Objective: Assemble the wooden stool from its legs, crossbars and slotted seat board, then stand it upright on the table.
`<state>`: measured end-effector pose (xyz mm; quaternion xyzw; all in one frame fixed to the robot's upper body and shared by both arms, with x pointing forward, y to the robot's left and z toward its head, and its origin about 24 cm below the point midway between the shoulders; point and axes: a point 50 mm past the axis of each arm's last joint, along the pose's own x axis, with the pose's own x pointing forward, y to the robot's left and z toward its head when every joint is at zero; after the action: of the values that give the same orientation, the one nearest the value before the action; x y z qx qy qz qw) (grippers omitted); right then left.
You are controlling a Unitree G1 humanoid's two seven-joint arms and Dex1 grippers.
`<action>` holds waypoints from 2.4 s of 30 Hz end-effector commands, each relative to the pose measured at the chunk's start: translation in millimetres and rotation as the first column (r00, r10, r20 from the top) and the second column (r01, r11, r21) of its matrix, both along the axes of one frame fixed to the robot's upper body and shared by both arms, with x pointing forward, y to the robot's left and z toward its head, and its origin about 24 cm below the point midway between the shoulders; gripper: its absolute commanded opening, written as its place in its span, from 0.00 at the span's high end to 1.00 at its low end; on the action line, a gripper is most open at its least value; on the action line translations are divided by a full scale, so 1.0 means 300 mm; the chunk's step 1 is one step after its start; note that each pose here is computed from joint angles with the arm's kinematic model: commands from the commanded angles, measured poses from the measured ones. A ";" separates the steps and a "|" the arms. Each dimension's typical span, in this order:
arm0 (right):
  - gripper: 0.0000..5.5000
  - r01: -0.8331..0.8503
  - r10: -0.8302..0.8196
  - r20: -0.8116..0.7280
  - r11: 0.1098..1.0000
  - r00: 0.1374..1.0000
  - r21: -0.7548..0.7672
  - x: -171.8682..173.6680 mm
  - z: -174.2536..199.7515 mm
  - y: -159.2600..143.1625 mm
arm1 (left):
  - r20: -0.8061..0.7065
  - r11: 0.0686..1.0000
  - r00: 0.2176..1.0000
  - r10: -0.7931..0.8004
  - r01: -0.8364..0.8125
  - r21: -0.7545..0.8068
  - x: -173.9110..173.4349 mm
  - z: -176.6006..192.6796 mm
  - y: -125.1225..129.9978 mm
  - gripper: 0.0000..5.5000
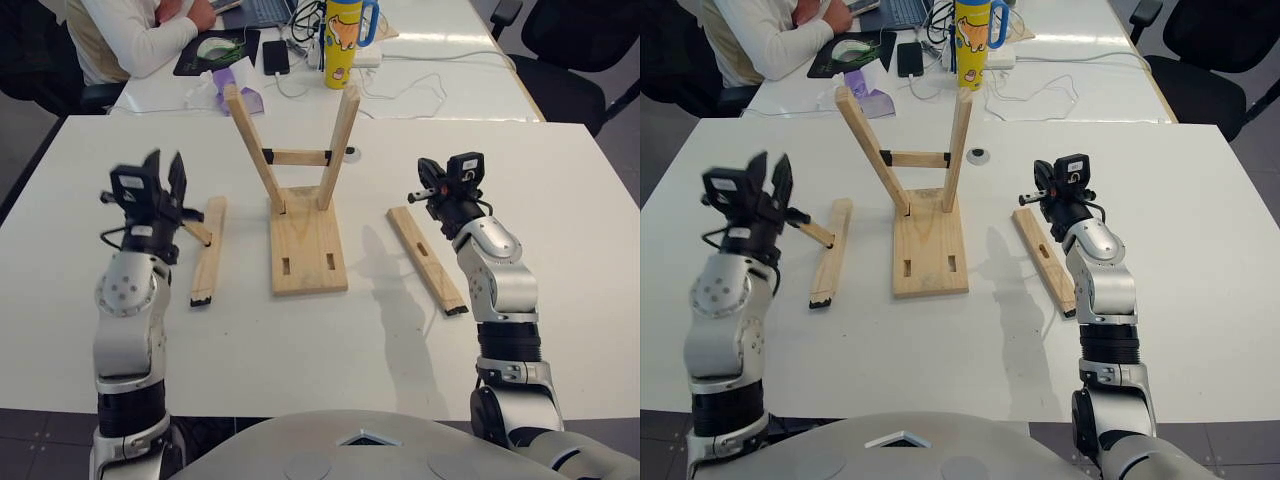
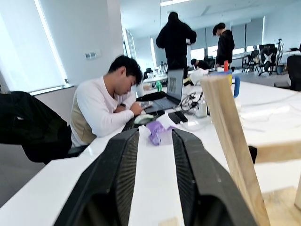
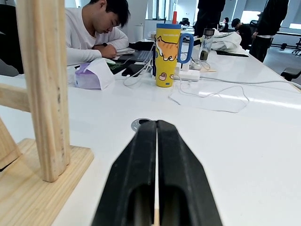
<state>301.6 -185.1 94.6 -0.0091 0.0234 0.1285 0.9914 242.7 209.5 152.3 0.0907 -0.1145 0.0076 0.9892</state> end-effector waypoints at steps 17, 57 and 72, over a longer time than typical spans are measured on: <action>1.00 -0.005 0.005 0.015 1.000 1.000 0.014 0.013 0.016 0.015 | -0.279 0.995 0.960 0.022 -0.049 -0.090 0.127 -0.237 0.080 1.00; 1.00 0.034 -0.034 0.010 0.999 0.999 0.013 -0.014 -0.002 0.003 | -0.729 0.963 0.650 -0.216 0.019 -0.268 -0.113 -0.378 0.075 0.51; 1.00 0.031 -0.031 0.010 0.999 0.999 0.019 -0.014 -0.003 0.010 | -0.783 0.987 0.612 -0.106 -0.031 -0.158 -0.126 -0.476 0.067 0.45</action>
<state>296.3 -183.3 91.9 0.0024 0.0207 0.1133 0.9933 208.5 228.0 15.4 -0.0068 0.3147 -0.0502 0.9478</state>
